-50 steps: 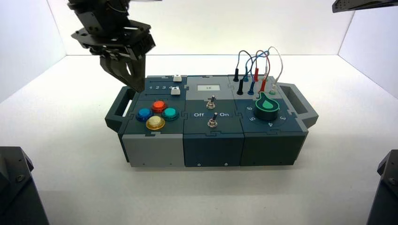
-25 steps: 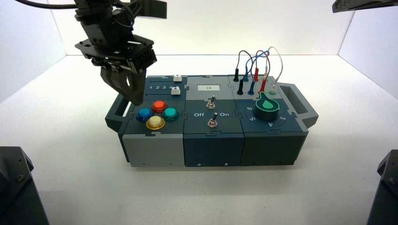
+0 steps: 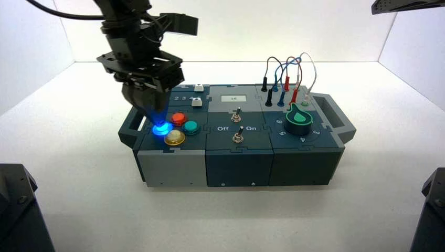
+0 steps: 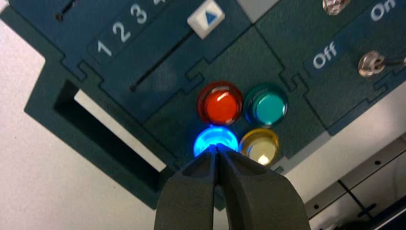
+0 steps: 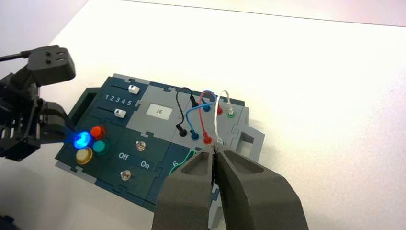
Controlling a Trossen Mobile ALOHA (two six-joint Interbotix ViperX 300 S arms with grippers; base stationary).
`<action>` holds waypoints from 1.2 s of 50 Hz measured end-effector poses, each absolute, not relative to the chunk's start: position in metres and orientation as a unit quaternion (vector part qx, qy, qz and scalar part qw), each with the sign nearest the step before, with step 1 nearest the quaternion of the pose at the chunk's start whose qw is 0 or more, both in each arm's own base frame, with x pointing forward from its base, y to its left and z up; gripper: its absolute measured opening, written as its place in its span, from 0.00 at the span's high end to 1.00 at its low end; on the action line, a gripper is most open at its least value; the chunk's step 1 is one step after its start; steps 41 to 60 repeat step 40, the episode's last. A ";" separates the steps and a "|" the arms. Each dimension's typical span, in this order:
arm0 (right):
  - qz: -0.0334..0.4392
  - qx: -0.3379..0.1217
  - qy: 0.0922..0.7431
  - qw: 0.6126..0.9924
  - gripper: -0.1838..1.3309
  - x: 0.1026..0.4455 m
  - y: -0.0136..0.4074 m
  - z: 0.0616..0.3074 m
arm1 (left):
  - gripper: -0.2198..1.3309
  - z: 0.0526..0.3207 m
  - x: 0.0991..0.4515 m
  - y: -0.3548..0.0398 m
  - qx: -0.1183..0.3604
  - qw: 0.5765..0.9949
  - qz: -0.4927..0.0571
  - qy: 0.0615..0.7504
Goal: Push the blue button with the left gripper.
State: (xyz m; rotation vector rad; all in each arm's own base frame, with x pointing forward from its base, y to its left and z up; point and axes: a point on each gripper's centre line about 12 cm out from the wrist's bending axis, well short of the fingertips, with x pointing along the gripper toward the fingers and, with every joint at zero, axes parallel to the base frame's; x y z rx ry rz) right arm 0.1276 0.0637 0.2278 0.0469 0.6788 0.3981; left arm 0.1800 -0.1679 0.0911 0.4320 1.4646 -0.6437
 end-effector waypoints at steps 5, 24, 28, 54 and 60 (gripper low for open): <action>0.194 0.022 0.330 0.924 0.97 0.128 0.064 0.228 | 0.96 0.091 0.180 -0.168 0.192 0.676 -0.287 0.651; 0.194 0.023 0.332 0.923 0.97 0.127 0.064 0.228 | 0.96 0.119 0.171 -0.163 0.179 0.702 -0.297 0.622; 0.193 0.024 0.331 0.923 0.97 0.128 0.064 0.228 | 0.96 0.133 0.171 -0.163 0.169 0.719 -0.302 0.602; 0.194 0.023 0.332 0.923 0.97 0.127 0.064 0.228 | 0.96 0.165 0.168 -0.160 0.152 0.755 -0.318 0.553; 0.194 0.023 0.332 0.923 0.97 0.127 0.064 0.228 | 0.96 0.165 0.168 -0.160 0.152 0.755 -0.318 0.553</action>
